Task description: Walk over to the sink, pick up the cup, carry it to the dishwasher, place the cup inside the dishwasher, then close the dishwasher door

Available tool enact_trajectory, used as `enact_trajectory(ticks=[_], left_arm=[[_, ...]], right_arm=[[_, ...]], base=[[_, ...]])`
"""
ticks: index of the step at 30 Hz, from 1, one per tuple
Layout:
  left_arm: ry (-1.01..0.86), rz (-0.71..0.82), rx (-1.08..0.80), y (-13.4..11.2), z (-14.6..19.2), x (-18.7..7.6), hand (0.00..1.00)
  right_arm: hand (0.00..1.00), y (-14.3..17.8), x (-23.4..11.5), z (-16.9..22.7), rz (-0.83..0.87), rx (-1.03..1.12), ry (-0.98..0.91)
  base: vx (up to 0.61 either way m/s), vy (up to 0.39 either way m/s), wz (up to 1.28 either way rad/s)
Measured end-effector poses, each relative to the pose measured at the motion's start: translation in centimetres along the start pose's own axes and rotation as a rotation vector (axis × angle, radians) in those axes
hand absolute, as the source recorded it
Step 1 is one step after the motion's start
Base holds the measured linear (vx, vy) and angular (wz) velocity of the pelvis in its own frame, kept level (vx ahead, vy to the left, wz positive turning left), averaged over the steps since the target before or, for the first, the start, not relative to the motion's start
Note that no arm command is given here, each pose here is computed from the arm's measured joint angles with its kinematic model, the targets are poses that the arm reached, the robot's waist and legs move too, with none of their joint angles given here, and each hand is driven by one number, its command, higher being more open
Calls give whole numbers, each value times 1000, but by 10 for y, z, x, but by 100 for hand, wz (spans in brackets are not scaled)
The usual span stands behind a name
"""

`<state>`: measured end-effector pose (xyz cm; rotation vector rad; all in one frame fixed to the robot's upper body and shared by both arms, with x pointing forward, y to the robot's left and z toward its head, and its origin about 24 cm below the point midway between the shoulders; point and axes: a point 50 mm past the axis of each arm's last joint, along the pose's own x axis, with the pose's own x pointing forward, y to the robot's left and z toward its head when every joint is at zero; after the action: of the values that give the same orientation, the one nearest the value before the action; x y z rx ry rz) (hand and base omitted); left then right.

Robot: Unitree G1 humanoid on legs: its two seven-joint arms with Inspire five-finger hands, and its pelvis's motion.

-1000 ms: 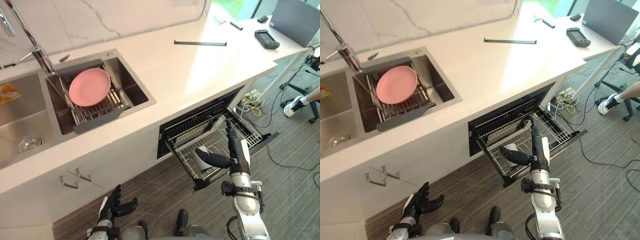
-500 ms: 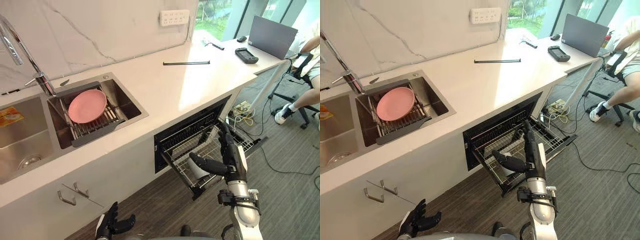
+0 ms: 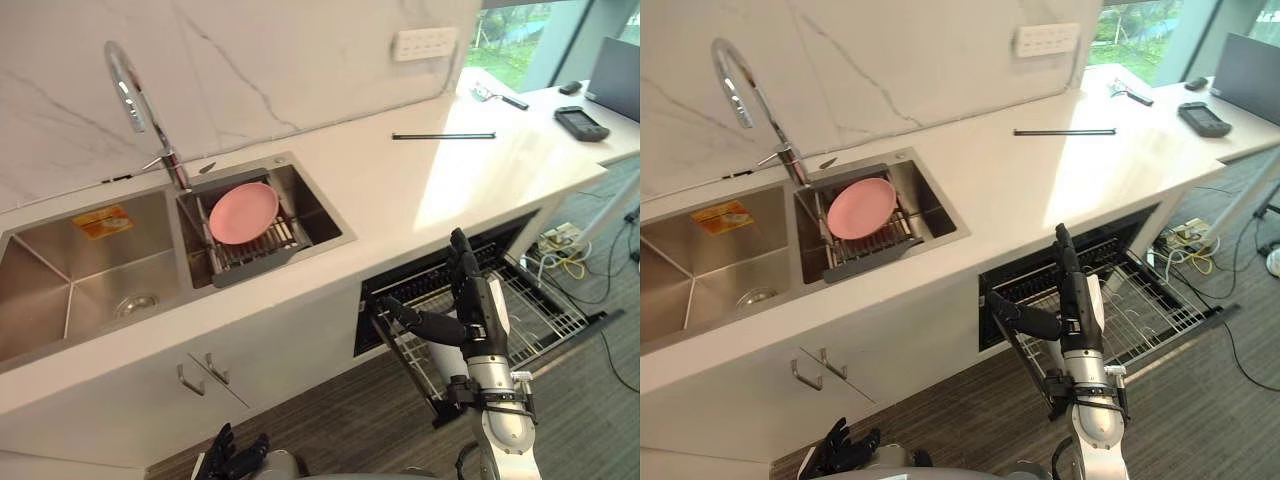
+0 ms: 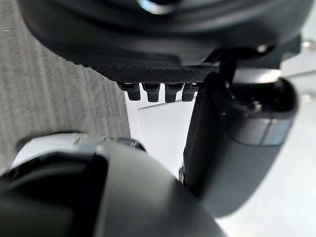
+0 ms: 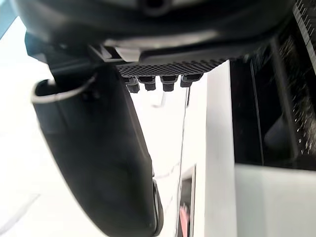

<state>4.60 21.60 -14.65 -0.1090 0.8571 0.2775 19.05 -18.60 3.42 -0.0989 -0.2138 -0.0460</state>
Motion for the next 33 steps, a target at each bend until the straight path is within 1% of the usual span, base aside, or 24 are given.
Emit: enact_trajectory(ticks=[3, 8, 11, 14, 16, 21, 26, 33], left_arm=[[24, 8, 18, 2, -6, -4, 100], [29, -5, 34, 1, 3, 2, 100], [30, -11, 75, 11, 8, 5, 100], [29, -18, -3, -8, 2, 4, 100], [21, -25, -6, -11, 2, 5, 100], [24, -12, 13, -10, 3, 6, 100], [5, -25, 89, -7, 9, 9, 100], [4, -24, 99, -6, 10, 10, 100]], right_arm=[[100, 7, 0, -4, 31, 13, 16], [100, 4, 5, -3, 25, -4, 0], [100, 4, 5, -2, -20, 4, -20], [100, -1, 8, 2, -30, -20, -47], [100, -1, 12, 4, -28, -23, -61], [100, -1, 25, 13, 6, -37, -114], [100, 1, 26, 6, 46, -36, -55], [100, 2, 24, -1, 66, -32, -18]], base=[[323, 88, 47], [277, -91, 88], [351, -252, 105], [298, -187, 52], [162, -78, 29], [47, 2, 1], [-55, 29, -2], [-119, -3, 4]])
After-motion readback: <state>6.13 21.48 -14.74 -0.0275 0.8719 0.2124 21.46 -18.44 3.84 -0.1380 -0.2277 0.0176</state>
